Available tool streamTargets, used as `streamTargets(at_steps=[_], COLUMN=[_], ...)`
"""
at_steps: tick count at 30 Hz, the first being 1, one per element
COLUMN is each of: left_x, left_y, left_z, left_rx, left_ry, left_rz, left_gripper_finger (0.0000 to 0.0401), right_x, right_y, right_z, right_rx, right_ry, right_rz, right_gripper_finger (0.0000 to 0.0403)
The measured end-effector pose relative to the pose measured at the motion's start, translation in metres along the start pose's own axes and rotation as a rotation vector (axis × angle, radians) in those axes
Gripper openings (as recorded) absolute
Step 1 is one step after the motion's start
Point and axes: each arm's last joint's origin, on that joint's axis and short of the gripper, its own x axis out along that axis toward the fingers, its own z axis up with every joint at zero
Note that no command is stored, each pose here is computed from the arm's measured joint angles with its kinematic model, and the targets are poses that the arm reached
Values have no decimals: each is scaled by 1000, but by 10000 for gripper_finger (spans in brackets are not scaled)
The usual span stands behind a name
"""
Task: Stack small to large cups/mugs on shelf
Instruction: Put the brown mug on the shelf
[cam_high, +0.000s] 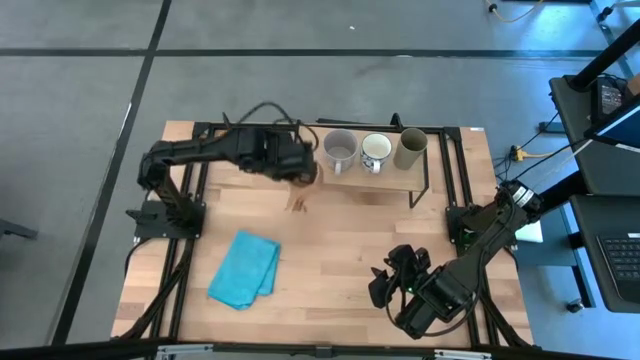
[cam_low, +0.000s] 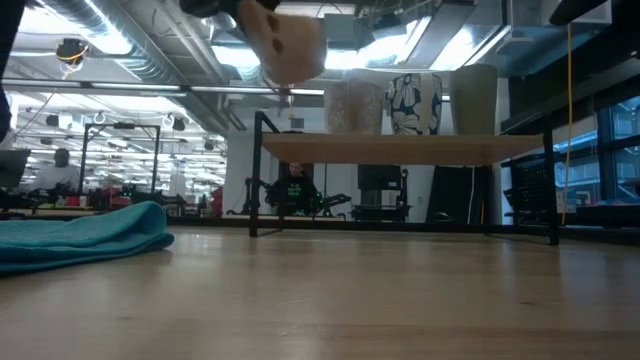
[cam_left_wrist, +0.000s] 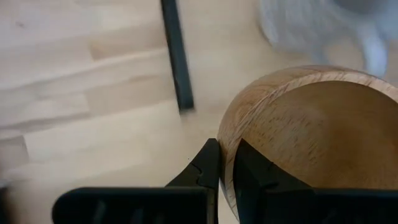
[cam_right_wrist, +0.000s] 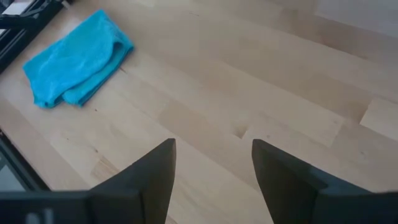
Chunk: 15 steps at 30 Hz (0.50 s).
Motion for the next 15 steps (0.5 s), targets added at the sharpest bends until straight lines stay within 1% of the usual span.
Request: streamTargets(at_steps=[4, 10, 15], left_x=[6, 13, 20], left_y=[10, 14, 27], left_z=[22, 43, 64], left_rx=[-46, -88, -138], left_ry=[-8, -11, -17], left_rz=[50, 24, 67], left_gripper_finger=[16, 16, 16], right_x=[0, 0, 0], right_y=[0, 0, 0], right_z=[0, 0, 0], right_rx=[1, 1, 2], right_ry=[0, 1, 1], right_rz=[1, 1, 1], right_gripper_finger=[213, 213, 213])
